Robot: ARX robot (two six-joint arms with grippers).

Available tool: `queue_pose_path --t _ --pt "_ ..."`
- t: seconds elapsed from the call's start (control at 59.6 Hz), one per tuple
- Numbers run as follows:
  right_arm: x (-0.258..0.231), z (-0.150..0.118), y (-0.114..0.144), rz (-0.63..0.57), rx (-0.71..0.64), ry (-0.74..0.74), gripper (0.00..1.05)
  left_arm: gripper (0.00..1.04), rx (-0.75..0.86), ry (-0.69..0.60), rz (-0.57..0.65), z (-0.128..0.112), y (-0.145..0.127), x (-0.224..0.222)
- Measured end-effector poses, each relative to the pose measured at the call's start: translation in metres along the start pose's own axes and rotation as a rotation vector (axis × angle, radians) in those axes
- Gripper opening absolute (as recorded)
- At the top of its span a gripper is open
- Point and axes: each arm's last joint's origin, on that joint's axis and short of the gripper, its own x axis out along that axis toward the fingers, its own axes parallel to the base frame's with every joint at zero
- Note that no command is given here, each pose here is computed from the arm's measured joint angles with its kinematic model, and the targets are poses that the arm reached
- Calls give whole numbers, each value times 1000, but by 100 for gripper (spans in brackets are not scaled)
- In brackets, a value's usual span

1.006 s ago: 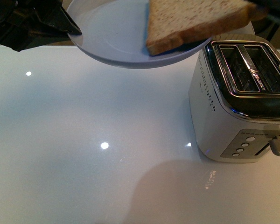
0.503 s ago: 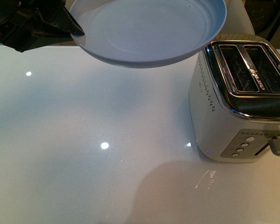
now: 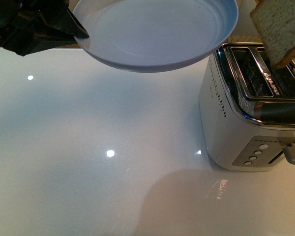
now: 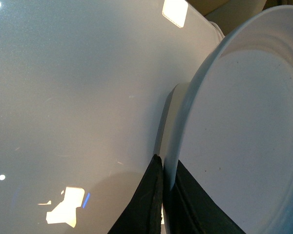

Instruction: Left arm holds plate, right arm toasts bread

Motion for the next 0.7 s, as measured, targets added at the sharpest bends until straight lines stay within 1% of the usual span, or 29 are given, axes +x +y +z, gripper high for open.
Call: queue_pose_path --t 0.101,0.218,0.453,0.704 --pt "5 -3 4 8 -3 60 3 3 0 1 0 0 0 0" --pt "11 3 4 5 11 94 3 3 0 1 0 0 0 0" --pt "15 18 4 -33 42 100 3 3 0 1 0 0 0 0" --pt "22 15 14 -33 61 135 3 3 0 1 -1 0 1 0"
